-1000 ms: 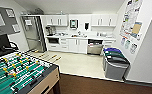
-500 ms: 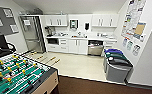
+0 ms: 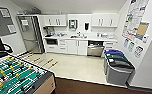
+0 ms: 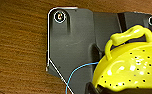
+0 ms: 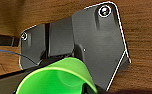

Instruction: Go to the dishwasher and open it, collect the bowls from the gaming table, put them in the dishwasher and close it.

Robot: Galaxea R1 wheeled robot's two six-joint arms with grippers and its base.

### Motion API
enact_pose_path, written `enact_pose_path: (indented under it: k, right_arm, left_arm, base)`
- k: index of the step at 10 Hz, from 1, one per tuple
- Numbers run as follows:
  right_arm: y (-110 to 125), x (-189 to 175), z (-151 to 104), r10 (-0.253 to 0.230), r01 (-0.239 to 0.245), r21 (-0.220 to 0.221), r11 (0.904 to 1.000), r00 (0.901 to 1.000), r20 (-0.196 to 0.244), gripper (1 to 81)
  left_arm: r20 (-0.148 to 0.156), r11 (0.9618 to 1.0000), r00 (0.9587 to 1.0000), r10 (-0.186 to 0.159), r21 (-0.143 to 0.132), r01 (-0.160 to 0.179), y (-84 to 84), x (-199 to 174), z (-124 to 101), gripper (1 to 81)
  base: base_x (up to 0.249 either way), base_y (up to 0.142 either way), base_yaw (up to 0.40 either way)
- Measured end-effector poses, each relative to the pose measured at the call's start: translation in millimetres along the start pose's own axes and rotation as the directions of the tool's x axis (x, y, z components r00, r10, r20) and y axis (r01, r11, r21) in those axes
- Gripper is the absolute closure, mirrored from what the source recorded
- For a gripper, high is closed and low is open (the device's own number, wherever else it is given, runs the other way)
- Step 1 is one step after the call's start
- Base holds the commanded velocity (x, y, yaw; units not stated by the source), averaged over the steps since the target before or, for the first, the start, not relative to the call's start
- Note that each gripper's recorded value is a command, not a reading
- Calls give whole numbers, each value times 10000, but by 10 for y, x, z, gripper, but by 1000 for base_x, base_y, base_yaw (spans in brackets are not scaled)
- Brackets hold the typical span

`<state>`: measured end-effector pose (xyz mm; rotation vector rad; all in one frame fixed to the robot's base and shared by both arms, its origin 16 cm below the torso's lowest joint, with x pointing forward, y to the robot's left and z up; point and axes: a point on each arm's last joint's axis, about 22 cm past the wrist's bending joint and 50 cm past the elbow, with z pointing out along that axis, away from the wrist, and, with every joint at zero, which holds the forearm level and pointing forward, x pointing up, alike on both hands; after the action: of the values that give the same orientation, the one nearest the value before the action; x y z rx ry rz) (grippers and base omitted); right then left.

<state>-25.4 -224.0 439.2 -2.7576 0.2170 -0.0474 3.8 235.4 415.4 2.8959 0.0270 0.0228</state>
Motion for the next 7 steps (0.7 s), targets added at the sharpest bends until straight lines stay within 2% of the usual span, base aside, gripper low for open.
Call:
enact_pose_path:
  k: [7]
  right_arm:
    - [5,-3,-2,5,-5,-7,10000,10000,3,811]
  left_arm:
    - [-5,10000,10000,4,-18,-4,16,2,4,811]
  base:
    - [177,-70,0]
